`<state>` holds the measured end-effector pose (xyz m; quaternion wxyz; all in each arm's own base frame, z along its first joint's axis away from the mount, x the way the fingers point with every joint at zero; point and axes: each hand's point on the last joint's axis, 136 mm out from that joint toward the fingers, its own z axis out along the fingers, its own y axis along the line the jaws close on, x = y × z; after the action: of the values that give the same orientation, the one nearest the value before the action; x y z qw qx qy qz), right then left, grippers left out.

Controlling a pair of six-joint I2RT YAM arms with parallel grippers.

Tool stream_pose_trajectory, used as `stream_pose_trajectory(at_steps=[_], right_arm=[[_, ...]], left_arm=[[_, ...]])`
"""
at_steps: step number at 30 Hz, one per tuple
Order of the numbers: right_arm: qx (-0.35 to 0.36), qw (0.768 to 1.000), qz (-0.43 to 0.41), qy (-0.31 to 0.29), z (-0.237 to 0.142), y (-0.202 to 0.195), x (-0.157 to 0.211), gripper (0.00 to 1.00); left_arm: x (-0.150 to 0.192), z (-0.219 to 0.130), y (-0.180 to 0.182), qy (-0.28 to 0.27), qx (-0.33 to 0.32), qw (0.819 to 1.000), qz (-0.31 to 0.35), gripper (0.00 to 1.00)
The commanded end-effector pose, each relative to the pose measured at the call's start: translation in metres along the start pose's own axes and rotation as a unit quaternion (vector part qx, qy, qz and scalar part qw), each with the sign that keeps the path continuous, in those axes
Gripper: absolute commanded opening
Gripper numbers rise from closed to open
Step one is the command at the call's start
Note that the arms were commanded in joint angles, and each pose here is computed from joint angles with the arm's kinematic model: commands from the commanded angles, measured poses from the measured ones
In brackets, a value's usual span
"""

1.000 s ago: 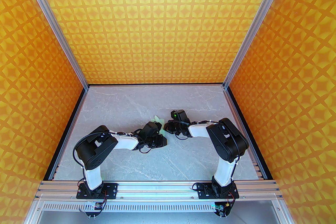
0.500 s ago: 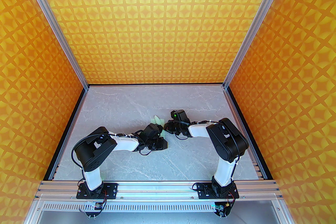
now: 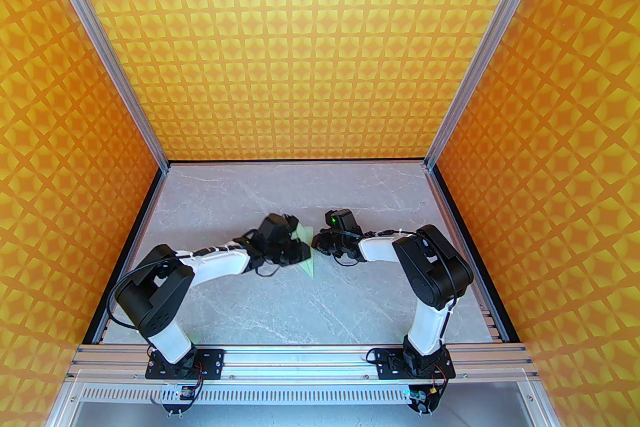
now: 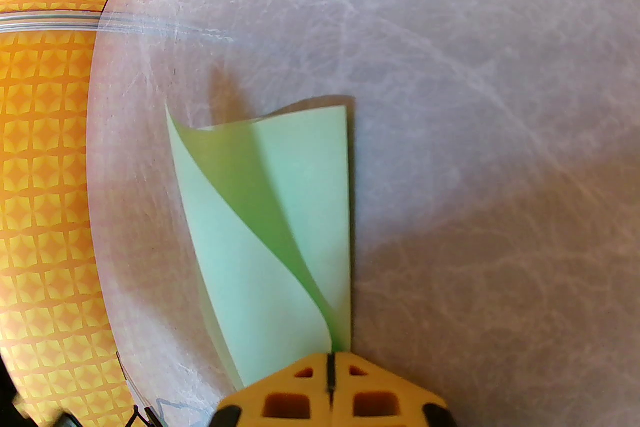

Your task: Fold a paper plane with a square sheet of paper (fold left side to right side)

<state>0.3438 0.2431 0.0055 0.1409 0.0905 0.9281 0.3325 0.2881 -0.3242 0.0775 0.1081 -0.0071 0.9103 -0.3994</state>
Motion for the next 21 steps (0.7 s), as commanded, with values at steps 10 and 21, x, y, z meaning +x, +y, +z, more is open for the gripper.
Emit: stream_pose_trajectory(at_steps=[10,21], right_arm=[[0.033,0.999,0.013,0.008,0.004,-0.021,0.008,0.00],[0.034,0.999,0.016,0.009,0.003,-0.024,0.011,0.00]], left_arm=[[-0.044,0.024,0.015,-0.005,-0.021,1.000,-0.001,0.19],[-0.051,0.046,0.024,0.009,-0.034,0.999,-0.020,0.19]])
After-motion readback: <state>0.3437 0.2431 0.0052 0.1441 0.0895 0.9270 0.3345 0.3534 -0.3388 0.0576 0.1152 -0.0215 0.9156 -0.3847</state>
